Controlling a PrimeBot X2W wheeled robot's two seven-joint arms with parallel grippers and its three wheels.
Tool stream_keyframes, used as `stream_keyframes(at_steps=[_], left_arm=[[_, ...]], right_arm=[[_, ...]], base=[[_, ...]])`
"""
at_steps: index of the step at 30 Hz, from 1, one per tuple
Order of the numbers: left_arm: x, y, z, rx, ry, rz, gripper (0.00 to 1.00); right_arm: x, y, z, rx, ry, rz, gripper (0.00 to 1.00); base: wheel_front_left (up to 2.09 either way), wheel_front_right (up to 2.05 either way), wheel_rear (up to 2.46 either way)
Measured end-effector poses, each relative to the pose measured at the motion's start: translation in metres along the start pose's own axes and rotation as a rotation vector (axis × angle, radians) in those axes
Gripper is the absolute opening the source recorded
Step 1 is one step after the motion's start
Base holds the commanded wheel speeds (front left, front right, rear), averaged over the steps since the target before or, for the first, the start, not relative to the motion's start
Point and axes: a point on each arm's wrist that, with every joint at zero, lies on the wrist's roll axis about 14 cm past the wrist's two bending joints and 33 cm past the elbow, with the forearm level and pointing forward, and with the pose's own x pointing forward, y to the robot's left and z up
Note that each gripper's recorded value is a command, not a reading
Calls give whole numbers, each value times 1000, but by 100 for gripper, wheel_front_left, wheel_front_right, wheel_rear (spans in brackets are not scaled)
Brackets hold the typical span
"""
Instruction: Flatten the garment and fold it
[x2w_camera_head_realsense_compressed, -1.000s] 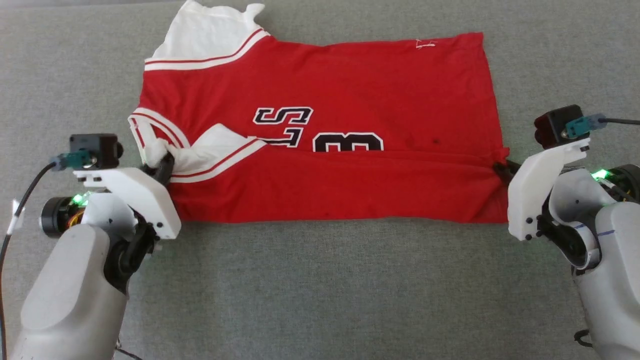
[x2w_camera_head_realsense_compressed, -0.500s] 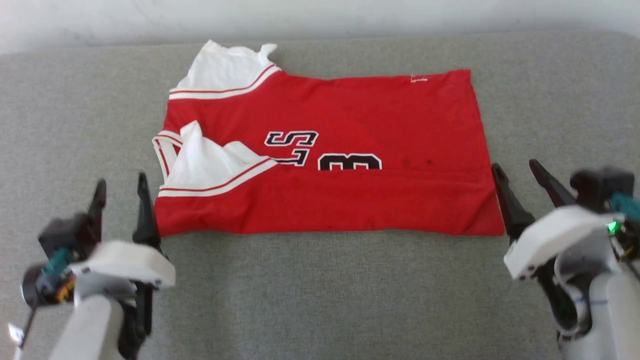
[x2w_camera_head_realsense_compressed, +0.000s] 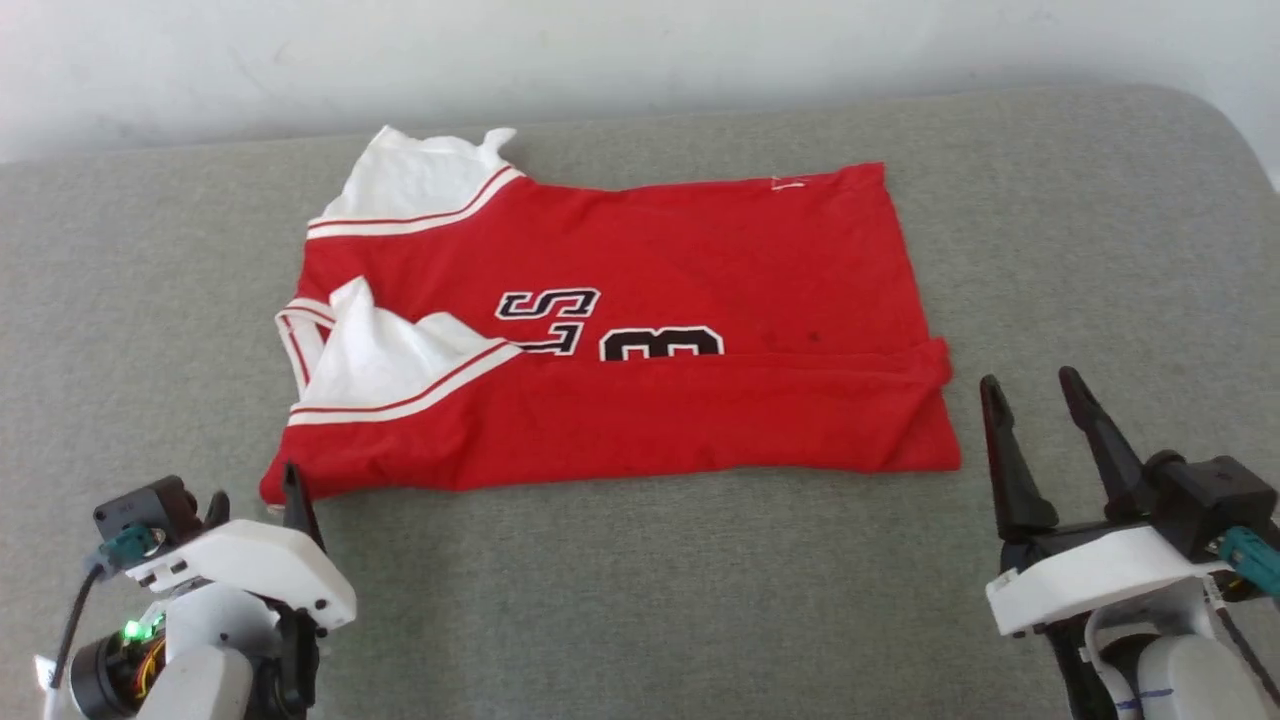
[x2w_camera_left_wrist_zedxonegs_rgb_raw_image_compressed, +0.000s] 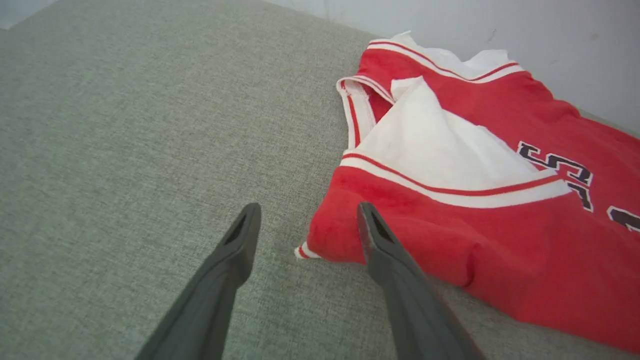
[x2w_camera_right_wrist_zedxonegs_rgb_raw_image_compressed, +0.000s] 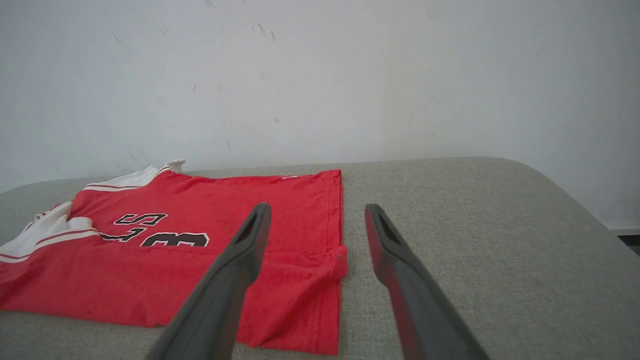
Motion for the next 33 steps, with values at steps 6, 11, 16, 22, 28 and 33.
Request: stream_keyframes(at_steps=[6,11,16,22,28,33], left_arm=[[4,-4,-34,-42,220,13,100],[5,-9,-44,-32,330,-16,38],[1,-20,-44,-29,349,-79,0],[-1,-17,-36,-37,260,-74,0],[0,-14,-34,-30,215,-78,0],[3,-16,-34,-36,207,-87,0]], right_arm=[[-7,0,-3,-1,14,-3,100],[-12,-2,-3,-9,14,-11,100],[-13,-4,-4,-23,22,-16,100],[-6,-5,-23,-17,129,-17,100],[3,-8,-75,29,461,-23,100],[6,-5,-103,11,704,-8,100]], base=[[0,0,0],[0,0,0],[0,0,0],[0,0,0],[0,0,0],[0,0,0]])
